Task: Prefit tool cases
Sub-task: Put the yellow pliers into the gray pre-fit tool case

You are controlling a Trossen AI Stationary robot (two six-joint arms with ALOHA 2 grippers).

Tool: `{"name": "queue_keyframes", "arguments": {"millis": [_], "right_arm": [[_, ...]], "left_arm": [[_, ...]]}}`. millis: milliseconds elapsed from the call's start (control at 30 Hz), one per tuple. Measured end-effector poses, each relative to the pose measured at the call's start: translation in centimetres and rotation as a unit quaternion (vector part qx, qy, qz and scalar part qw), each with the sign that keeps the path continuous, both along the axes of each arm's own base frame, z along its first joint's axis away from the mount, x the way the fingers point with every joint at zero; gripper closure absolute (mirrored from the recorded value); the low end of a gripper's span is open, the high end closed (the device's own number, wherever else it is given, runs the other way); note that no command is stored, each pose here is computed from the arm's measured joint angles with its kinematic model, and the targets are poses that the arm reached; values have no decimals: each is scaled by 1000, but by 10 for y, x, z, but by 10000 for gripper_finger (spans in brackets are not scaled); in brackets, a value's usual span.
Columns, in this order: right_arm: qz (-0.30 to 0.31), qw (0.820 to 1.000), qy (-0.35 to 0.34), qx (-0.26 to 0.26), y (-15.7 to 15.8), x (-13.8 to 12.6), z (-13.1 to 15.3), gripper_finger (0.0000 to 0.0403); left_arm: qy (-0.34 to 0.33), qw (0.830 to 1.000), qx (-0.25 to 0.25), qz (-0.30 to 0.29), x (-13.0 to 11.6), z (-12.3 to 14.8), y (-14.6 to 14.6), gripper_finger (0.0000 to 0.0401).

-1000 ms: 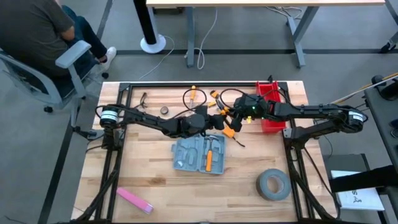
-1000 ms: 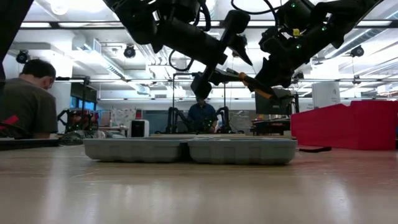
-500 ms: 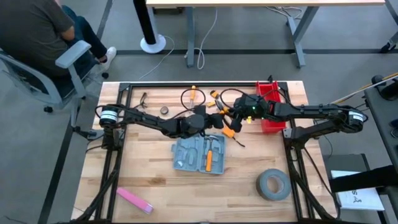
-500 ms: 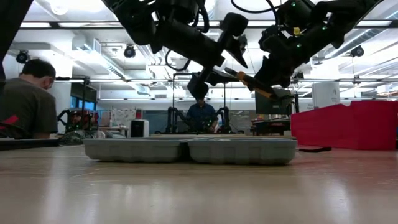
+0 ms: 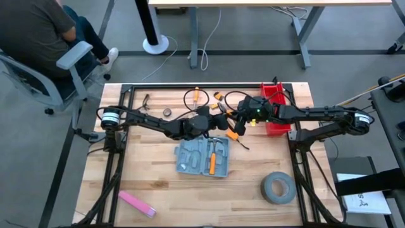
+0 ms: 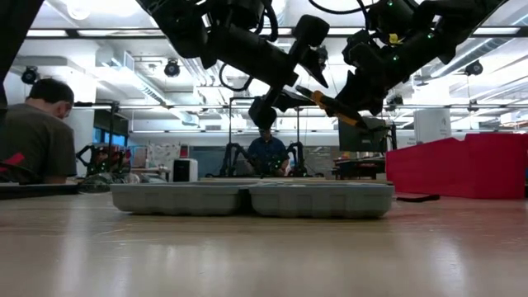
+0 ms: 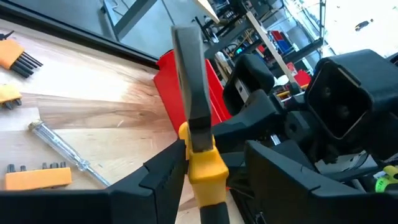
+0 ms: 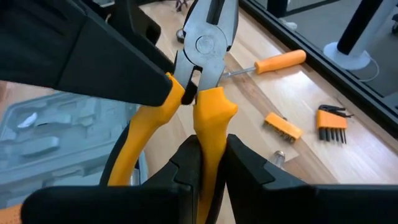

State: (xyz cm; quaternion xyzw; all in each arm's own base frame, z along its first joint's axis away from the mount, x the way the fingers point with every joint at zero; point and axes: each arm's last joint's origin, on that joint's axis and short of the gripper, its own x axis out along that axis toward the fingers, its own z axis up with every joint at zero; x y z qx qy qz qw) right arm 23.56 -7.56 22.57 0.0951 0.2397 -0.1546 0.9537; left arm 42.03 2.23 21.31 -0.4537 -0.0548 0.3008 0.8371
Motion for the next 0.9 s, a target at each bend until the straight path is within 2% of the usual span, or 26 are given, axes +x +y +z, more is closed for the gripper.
{"name": "queue_keyframes", "arguments": {"millis": [333, 600, 900], "right_arm": [[4, 1000, -2, 1, 1, 0, 0, 365], [9, 1000, 0, 2, 3, 1, 0, 365], [18, 1000, 3, 2, 8, 2, -1, 353]], "left_arm": [[3, 1000, 3, 0, 0, 0, 0, 253], [10, 1000, 10, -1, 0, -1, 0, 326], [11, 1000, 15, -5, 0, -1, 0, 340]]}}
